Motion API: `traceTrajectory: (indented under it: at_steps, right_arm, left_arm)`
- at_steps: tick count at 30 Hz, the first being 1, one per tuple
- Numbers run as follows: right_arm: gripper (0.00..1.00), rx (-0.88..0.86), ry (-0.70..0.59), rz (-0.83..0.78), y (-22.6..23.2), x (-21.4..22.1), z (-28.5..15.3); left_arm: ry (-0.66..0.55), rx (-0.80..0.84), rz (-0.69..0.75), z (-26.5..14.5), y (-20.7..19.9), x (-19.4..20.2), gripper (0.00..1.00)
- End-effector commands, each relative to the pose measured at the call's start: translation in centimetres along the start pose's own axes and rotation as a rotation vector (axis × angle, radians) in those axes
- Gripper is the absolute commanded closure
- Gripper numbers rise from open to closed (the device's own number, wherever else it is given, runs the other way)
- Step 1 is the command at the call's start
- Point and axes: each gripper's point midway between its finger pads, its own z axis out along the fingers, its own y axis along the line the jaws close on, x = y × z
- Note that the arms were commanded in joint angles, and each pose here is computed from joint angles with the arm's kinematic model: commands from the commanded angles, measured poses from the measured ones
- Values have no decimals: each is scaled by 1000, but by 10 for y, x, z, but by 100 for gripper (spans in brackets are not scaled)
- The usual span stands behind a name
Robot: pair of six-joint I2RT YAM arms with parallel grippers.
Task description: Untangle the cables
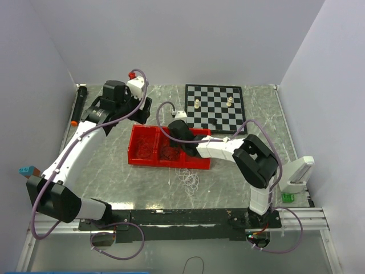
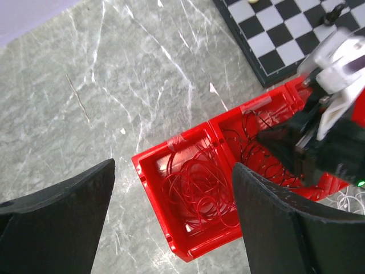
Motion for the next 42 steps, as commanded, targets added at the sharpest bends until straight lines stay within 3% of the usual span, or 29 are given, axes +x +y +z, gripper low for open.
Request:
traceTrajectory:
  at_steps: [1, 4, 12, 21, 26, 30, 33, 37, 42]
  right_arm:
    - [61, 20, -45, 30, 9, -25, -3]
    - [43, -25, -101, 46, 18, -51, -17]
    - [30, -90, -150, 84, 24, -78, -48]
    - [32, -175, -231, 117, -1, -107, -77]
    - [43, -345, -247, 61, 6, -97, -116]
    - [74, -564, -179, 8, 29, -65, -143]
    - [87, -719, -116, -1, 45, -44, -161]
    - [95, -779, -28, 12, 52, -31, -157]
    - [96, -712, 50, 42, 47, -41, -117]
  left_arm:
    - [-69, 5, 5, -11, 2, -30, 12]
    - [-69, -8, -17, -9, 5, -29, 12]
    - [-50, -2, -13, -5, 6, -12, 14]
    - [-52, -14, -14, -2, 15, -19, 18]
    - [-77, -5, -19, -3, 18, -34, 23]
    - [-78, 17, -10, 0, 16, -38, 24]
    - [-73, 31, 2, 1, 15, -38, 24]
    - [-69, 68, 30, 2, 9, -36, 23]
    - [-73, 96, 48, 0, 4, -35, 22]
